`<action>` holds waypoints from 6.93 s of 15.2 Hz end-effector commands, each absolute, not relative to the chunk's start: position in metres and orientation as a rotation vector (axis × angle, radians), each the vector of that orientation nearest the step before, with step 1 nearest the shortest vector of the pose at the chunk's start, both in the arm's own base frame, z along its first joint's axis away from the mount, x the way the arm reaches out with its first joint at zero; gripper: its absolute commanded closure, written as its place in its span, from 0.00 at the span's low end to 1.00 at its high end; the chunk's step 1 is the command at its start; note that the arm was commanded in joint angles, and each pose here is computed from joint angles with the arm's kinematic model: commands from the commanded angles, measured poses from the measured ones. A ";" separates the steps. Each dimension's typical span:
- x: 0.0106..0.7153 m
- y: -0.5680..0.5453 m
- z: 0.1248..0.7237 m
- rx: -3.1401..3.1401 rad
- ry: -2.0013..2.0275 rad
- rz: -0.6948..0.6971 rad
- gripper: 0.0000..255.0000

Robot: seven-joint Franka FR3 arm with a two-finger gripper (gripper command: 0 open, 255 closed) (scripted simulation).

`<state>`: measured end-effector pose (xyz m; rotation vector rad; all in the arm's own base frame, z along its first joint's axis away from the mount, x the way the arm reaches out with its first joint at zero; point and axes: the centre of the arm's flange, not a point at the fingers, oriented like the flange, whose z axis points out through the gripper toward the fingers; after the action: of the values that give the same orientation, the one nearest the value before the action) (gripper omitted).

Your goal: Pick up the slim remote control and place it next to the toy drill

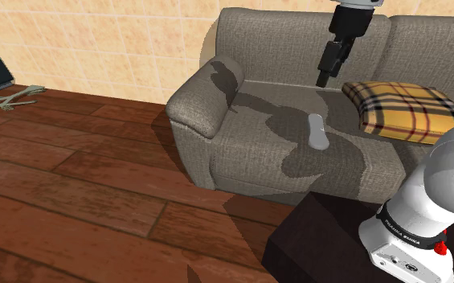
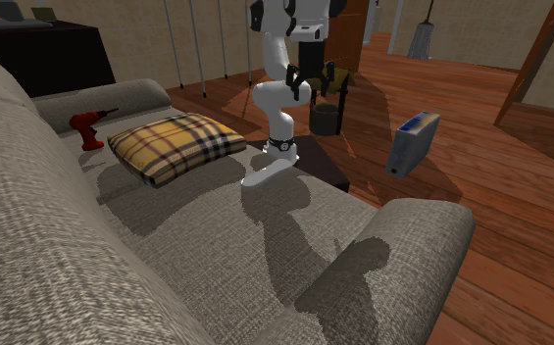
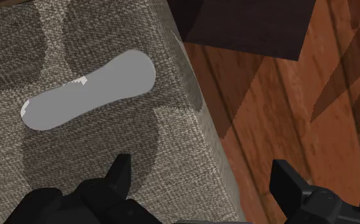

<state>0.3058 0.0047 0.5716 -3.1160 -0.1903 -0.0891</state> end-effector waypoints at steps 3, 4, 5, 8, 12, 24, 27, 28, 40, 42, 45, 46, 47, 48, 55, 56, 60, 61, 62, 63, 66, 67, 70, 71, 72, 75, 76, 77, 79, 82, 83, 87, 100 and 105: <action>0.317 -0.008 0.552 -3.122 -0.022 -0.082 0.00; 0.322 -0.015 0.541 -3.122 0.063 -0.079 0.00; 0.327 -0.022 0.531 -3.119 0.147 -0.075 0.00; 0.339 -0.044 0.501 -3.098 0.400 -0.064 0.00; 0.348 -0.076 0.460 -3.038 0.732 -0.048 0.00; 0.343 -0.144 0.358 -2.798 1.398 -0.014 0.00; 0.343 -0.144 0.342 -2.798 1.398 -0.014 0.00; 0.343 -0.143 0.334 -2.798 1.398 -0.014 0.00; 0.343 -0.143 0.334 -2.798 1.398 -0.014 1.00; 0.343 -0.143 0.334 -2.798 1.398 -0.014 1.00; 0.343 -0.143 0.334 -2.798 1.398 -0.014 1.00; 0.343 -0.143 0.334 -2.798 1.398 -0.014 1.00; 0.343 -0.143 0.339 -2.798 1.398 -0.014 1.00; 0.343 -0.143 0.344 -2.798 1.398 -0.014 1.00; 0.343 -0.143 0.381 -2.798 1.398 -0.014 1.00; 0.343 -0.143 0.386 -2.798 1.398 -0.014 1.00; 0.343 -0.143 0.407 -2.798 1.398 -0.014 1.00; 0.343 -0.143 0.413 -2.798 1.398 -0.014 1.00; 0.343 -0.143 0.418 -2.798 1.398 -0.014 1.00; 0.343 -0.143 0.423 -2.798 1.398 -0.014 1.00; 0.343 -0.143 0.439 -2.798 1.398 -0.014 1.00; 0.343 -0.143 0.444 -2.798 1.398 -0.014 1.00; 0.343 -0.143 0.460 -2.798 1.398 -0.014 1.00; 0.343 -0.143 0.466 -2.798 1.398 -0.014 1.00; 0.343 -0.143 0.471 -2.798 1.398 -0.014 1.00; 0.343 -0.143 0.487 -2.798 1.398 -0.014 1.00; 0.343 -0.143 0.492 -2.798 1.398 -0.014 1.00; 0.343 -0.143 0.497 -2.798 1.398 -0.014 1.00; 0.343 -0.143 0.508 -2.798 1.398 -0.014 1.00; 0.343 -0.143 0.524 -2.798 1.398 -0.014 1.00; 0.343 -0.143 0.529 -2.798 1.398 -0.014 1.00; 0.343 -0.143 0.550 -2.798 1.398 -0.014 1.00; 0.220 -0.243 0.553 -2.798 1.398 -0.014 1.00; 0.168 -0.284 0.553 -2.798 1.398 -0.014 1.00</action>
<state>0.1811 -0.2771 0.5513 -2.7972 1.3988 -0.0137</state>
